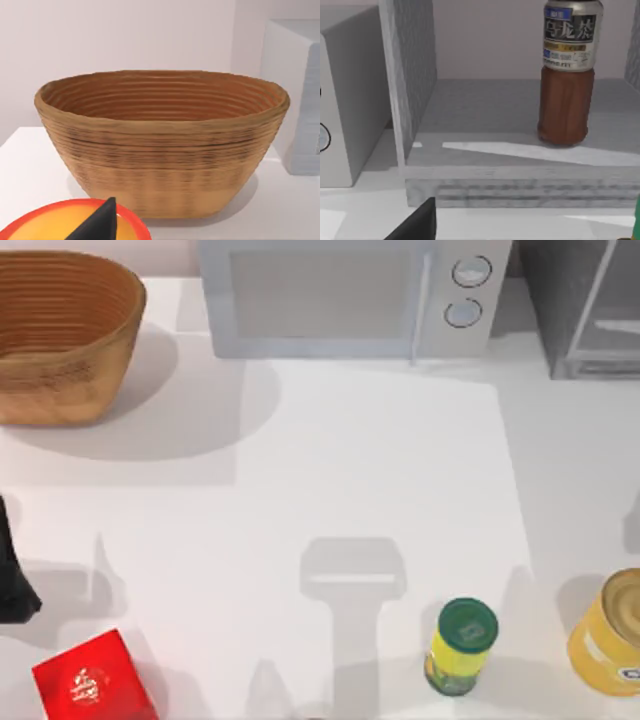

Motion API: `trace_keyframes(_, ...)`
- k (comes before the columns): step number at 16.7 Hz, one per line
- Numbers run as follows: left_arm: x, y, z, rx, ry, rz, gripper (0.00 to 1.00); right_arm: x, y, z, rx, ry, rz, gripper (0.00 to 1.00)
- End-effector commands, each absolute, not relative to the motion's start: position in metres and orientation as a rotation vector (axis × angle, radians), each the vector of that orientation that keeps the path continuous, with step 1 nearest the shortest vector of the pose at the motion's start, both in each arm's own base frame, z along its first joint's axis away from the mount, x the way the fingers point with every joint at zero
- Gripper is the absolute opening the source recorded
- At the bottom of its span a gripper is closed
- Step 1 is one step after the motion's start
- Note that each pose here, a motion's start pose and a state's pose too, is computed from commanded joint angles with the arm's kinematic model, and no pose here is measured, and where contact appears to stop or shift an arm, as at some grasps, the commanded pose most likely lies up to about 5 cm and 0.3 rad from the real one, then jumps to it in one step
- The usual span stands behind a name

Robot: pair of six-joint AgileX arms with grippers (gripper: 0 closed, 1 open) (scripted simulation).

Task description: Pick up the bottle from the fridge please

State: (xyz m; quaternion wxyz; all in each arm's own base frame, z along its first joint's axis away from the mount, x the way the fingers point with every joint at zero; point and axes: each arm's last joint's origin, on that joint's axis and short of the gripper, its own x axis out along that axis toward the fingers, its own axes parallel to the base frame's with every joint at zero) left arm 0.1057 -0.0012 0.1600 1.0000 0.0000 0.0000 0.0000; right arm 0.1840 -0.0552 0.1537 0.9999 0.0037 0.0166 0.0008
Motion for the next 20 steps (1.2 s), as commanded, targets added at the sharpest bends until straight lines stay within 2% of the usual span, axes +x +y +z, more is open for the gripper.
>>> trace_keyframes(10,0.106,-0.001,0.16,0.0,0.0,0.0,1.0,0.204,-0.101,0.111,0.002,0.003,0.0,1.0)
trace_keyframes(17,0.106,-0.001,0.16,0.0,0.0,0.0,1.0,0.205,-0.101,0.11,0.002,0.003,0.003,1.0)
trace_keyframes(20,0.106,-0.001,0.16,0.0,0.0,0.0,1.0,0.221,-0.105,0.116,-0.006,-0.011,0.021,1.0)
